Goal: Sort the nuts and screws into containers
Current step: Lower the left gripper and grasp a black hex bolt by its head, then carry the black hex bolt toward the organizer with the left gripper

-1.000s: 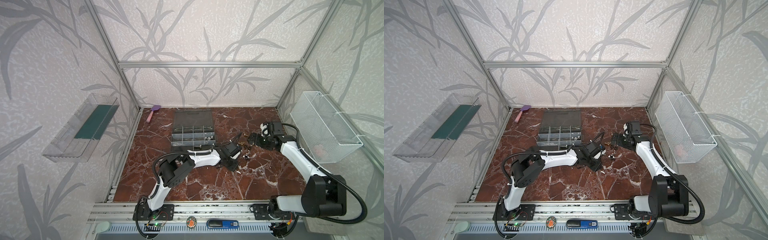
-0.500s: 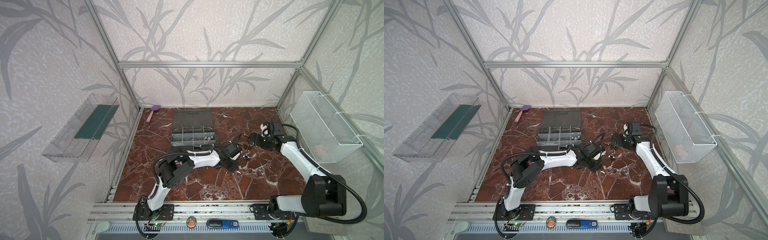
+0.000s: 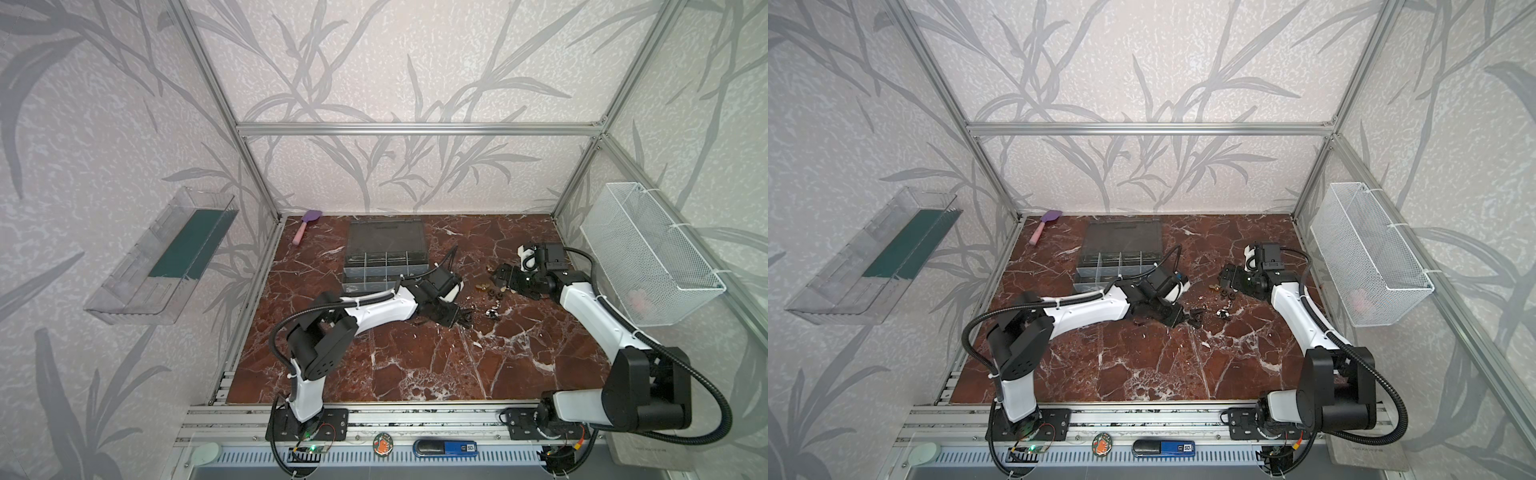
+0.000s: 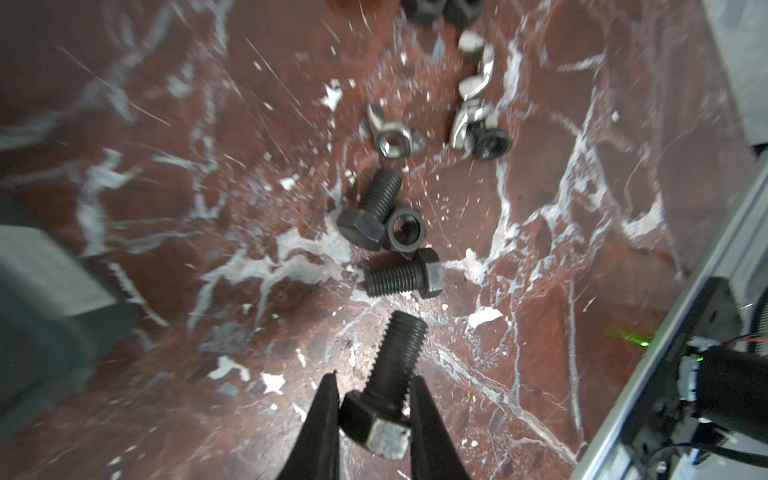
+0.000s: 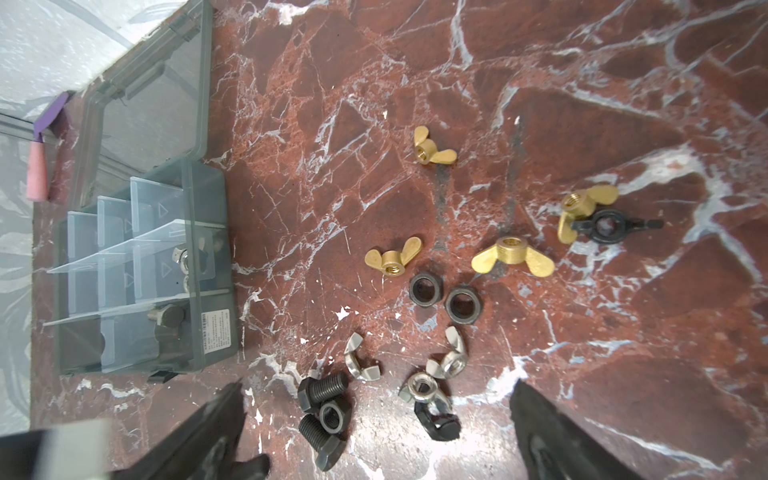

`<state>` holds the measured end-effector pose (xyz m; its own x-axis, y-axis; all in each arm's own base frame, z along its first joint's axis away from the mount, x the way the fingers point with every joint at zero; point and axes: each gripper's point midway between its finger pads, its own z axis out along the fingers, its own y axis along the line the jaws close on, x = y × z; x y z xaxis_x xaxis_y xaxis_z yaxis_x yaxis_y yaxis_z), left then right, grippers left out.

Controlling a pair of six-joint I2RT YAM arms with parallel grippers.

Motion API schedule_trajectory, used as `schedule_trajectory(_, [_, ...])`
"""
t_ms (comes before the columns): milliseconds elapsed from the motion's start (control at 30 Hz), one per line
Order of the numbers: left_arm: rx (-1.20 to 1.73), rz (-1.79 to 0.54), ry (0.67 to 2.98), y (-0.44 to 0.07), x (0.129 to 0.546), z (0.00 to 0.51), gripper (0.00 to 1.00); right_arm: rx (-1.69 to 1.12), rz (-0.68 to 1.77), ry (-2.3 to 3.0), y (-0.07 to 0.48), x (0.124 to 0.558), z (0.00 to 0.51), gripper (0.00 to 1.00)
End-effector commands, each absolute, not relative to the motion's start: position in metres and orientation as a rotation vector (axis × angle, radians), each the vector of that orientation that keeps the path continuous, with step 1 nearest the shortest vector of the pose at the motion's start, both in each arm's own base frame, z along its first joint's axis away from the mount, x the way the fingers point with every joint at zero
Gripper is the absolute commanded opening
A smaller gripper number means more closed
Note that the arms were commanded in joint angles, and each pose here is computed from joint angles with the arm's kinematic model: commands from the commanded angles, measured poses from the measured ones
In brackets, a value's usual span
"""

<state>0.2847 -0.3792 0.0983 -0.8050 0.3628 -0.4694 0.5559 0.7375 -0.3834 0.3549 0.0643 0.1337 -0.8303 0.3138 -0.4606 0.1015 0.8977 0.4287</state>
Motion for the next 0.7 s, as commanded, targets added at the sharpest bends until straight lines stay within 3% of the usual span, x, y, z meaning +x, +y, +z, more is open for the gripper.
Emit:
schedule_trajectory(0, [0.616, -0.757, 2.554, -0.356, 0.296, 0.134, 0.16, 0.272, 0.564, 2.518, 0.078, 0.359, 0.134, 0.99])
schedule_trajectory(300, [0.389, -0.557, 2.555, -0.263, 0.322, 0.167, 0.16, 0.097, 0.532, 2.536, 0.125, 0.368, 0.137, 0.99])
schedule_trajectory(667, [0.041, -0.330, 2.643, -0.154, 0.326, 0.138, 0.16, -0.025, 0.550, 2.567, 0.168, 0.374, 0.130, 0.99])
